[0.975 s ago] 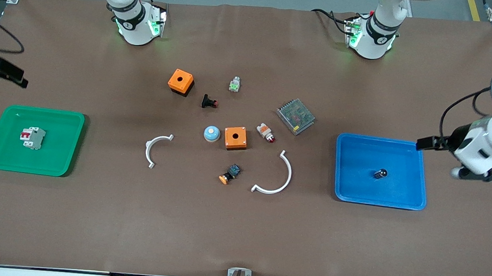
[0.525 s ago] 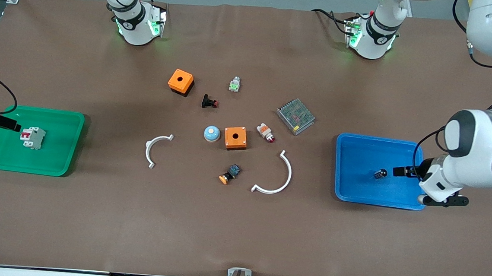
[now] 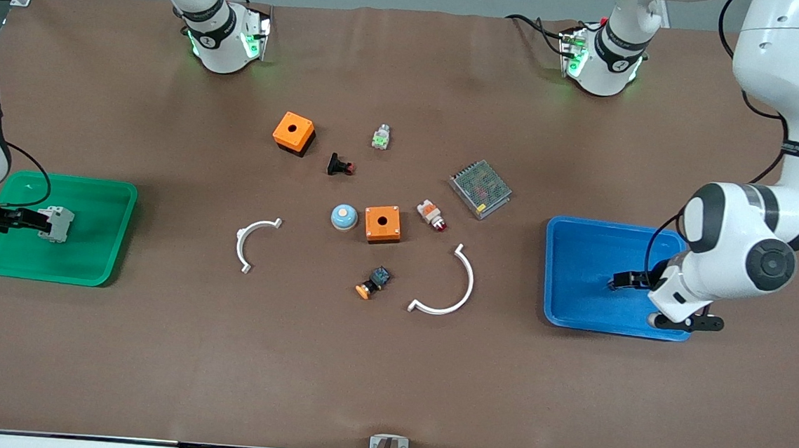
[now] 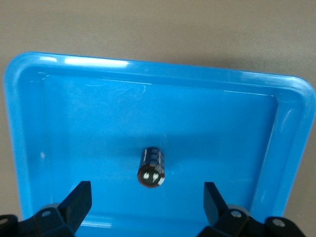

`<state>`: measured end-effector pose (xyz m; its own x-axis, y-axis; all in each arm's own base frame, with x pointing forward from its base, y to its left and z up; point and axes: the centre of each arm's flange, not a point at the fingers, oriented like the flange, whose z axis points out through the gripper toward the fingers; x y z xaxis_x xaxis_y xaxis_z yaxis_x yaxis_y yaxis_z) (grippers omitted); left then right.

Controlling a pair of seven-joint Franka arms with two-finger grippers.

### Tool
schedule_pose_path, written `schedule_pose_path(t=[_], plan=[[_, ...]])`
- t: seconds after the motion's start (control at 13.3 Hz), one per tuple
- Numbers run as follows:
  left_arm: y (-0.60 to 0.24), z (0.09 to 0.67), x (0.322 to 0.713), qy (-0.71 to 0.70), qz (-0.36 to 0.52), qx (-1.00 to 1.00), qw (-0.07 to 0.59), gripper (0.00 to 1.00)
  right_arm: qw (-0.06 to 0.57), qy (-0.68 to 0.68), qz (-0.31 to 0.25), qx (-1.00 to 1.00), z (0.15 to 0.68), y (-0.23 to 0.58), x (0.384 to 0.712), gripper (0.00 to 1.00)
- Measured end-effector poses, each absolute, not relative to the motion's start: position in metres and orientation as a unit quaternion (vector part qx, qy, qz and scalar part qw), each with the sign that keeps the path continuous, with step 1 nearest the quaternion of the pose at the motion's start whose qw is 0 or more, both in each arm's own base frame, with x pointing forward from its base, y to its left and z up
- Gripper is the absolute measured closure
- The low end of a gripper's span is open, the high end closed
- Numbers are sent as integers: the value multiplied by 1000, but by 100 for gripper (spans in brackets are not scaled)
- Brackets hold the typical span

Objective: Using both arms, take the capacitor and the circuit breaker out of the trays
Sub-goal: 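Grasp the breaker with the right gripper while the left gripper grasps the capacitor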

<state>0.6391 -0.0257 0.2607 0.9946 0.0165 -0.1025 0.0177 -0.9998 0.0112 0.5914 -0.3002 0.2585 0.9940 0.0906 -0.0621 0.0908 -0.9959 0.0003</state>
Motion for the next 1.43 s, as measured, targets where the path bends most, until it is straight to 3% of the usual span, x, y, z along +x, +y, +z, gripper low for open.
schedule_pose_path(t=[0.22, 0.6, 0.67, 0.75, 0.82, 0.97, 1.05, 1.2, 1.27, 1.43], plan=[[-25, 231, 622, 9, -39, 999, 6, 0, -11, 39, -39, 998, 224, -316, 580, 0], [-25, 217, 617, 9, -36, 999, 5, 3, -18, 38, -42, 998, 211, -316, 572, 3], [-24, 215, 616, 10, -36, 999, 5, 12, -18, 42, -41, 998, 210, -318, 570, 3], [-24, 213, 616, 10, -36, 999, 5, 23, -19, 46, -41, 998, 209, -319, 568, 12], [-24, 213, 616, 10, -35, 999, 5, 23, -21, 49, -44, 998, 206, -319, 566, 24], [-24, 211, 616, 10, -35, 999, 5, 35, -24, 55, -49, 997, 200, -317, 564, 44], [-24, 209, 616, 10, -35, 999, 5, 35, -25, 57, -49, 997, 199, -316, 564, 57], [-24, 208, 616, 10, -35, 999, 5, 53, -26, 61, -47, 997, 202, -313, 569, 60], [-24, 208, 616, 10, -35, 999, 5, 54, -29, 67, -49, 996, 207, -307, 575, 60], [-23, 208, 617, 10, -35, 999, 5, 66, -41, 75, -69, 994, 244, -281, 600, 60]])
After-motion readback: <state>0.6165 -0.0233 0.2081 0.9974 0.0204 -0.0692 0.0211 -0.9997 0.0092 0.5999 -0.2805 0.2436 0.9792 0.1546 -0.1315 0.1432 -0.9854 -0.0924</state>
